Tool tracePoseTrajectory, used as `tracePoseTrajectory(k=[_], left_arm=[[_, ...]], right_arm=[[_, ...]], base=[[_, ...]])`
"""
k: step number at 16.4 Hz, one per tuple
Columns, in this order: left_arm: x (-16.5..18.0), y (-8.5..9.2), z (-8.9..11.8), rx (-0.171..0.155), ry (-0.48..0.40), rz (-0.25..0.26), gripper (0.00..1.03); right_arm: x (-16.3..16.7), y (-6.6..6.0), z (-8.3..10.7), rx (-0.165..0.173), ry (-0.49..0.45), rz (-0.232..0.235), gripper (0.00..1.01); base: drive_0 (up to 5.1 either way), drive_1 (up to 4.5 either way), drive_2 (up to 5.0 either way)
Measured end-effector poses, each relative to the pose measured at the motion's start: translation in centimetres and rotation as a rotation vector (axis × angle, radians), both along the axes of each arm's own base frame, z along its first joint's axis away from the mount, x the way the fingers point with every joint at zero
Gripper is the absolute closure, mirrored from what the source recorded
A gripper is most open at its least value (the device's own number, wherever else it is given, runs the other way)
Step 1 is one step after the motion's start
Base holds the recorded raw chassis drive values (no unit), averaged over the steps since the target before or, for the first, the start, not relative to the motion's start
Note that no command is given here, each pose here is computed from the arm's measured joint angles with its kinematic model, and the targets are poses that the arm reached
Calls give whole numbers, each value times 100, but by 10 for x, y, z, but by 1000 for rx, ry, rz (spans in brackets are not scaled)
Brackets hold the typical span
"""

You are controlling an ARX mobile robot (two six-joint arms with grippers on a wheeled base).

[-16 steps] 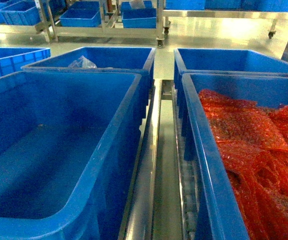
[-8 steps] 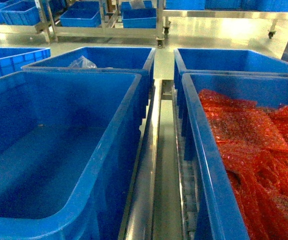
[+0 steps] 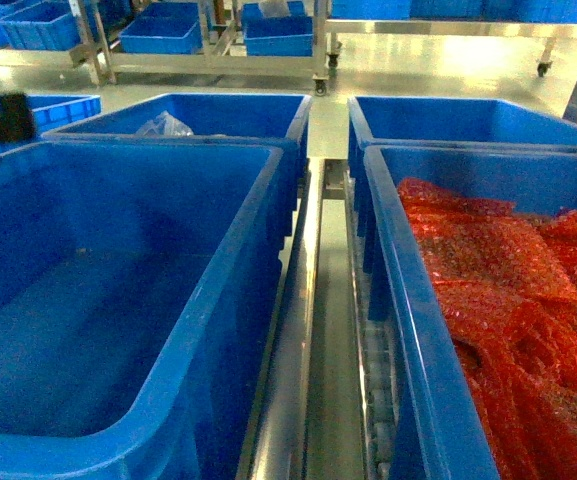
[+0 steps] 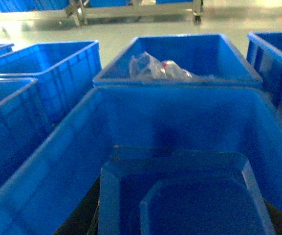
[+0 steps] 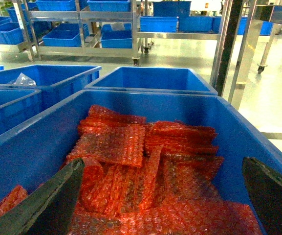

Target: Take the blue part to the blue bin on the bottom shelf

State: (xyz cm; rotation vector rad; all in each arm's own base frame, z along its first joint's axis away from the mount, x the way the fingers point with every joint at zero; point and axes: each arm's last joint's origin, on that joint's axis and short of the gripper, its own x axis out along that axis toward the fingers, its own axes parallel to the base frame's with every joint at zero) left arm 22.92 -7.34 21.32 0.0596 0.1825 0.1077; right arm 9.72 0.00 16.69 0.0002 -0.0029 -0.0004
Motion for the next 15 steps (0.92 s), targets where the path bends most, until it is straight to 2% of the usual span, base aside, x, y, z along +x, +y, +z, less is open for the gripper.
tracePoseTrajectory(k=[1,2,3,5,7,8,9,11,12,15], left_arm=[[-2,-4,-8,17,34,-24,53],[-20,-1,1,12,14,-44,35],[-31,4,15,-13,-55,-23,22],[-32,7,19,-17,-72,-1,3],[-29,5,10,0,-26,-12,5],[-29,5,12,-15,-67,-22,7],[-34,13,11,-62,-167,-80,19],[-47,27,-1,-69,-183,-100,38],[-54,35,-9,-67,-171,-97,50],[-67,46,-17,-69,-178,-105,78]], right_arm=[[0,0,0,0,0,0,3],[0,0,0,0,0,0,3],[0,0,0,0,0,0,3],[0,0,0,0,0,0,3],[0,0,0,0,1,0,3],[0,0,0,0,0,0,3],[0,0,0,0,0,0,3],[0,0,0,0,0,0,3],[0,0,0,0,0,0,3],[0,0,0,0,0,0,3]], base=[[0,0,0],[0,0,0],[0,0,0],[0,0,0],[0,0,0],[0,0,0],[0,0,0],[0,0,0],[0,0,0],[0,0,0]])
